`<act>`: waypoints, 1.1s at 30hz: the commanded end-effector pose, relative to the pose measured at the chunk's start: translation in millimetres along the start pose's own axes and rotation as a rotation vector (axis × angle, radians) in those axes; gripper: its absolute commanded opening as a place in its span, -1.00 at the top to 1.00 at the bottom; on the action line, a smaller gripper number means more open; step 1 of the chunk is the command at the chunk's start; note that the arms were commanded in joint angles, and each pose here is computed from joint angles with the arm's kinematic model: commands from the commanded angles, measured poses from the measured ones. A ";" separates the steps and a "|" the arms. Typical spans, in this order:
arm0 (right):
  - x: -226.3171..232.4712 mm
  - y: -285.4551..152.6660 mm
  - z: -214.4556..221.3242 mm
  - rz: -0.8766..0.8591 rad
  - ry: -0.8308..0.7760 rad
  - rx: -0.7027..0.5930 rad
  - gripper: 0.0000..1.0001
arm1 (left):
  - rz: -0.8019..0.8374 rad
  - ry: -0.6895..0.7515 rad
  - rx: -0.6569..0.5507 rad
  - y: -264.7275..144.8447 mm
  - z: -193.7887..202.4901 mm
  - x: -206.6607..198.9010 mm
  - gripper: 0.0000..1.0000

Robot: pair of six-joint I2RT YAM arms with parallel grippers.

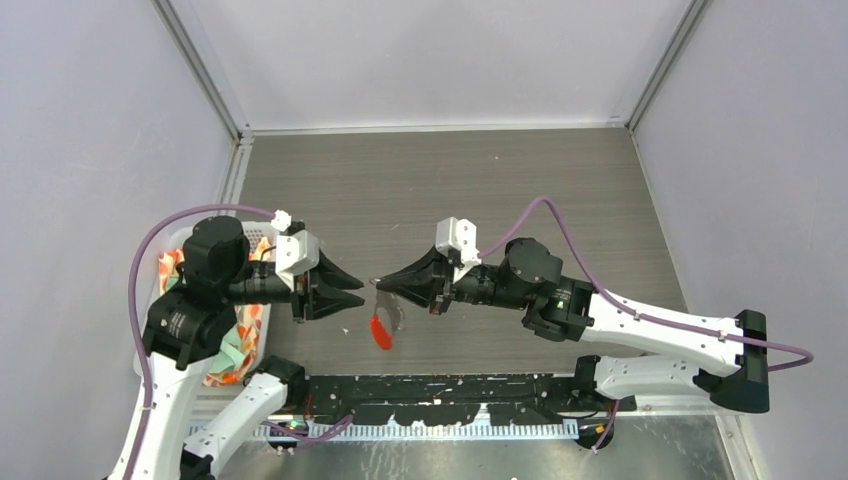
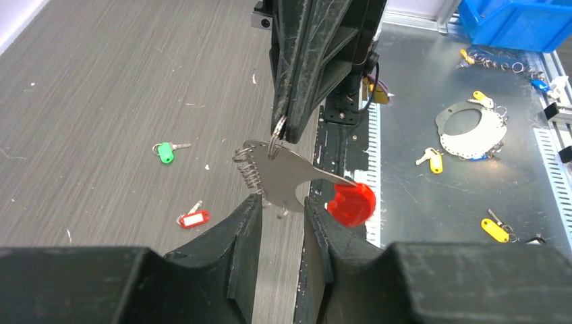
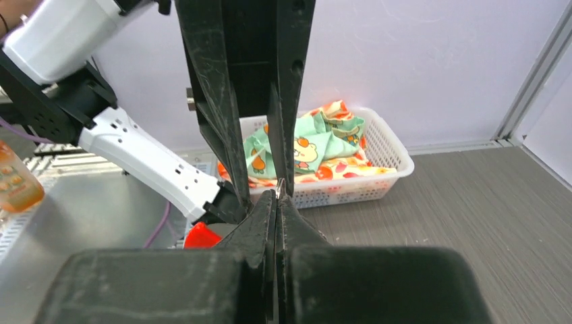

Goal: Put the keys on the keyring

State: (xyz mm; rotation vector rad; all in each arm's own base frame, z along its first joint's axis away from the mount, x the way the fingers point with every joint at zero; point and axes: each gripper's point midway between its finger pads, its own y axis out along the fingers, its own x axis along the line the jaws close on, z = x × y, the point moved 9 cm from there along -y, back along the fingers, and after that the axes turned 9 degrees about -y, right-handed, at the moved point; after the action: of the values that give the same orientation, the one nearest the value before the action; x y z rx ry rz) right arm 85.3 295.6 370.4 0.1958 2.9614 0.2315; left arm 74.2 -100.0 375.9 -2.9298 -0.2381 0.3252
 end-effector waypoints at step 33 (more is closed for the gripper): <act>-6.5 11.5 -31.0 -0.040 0.070 -0.202 0.98 | 0.105 0.025 -0.103 3.7 -8.2 -9.2 0.91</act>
State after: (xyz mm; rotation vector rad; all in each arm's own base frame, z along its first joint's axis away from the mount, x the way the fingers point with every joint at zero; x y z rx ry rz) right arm 85.8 306.3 370.9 0.0752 3.0404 0.3547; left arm 73.9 -108.2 383.5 -3.0340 -0.1344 0.3669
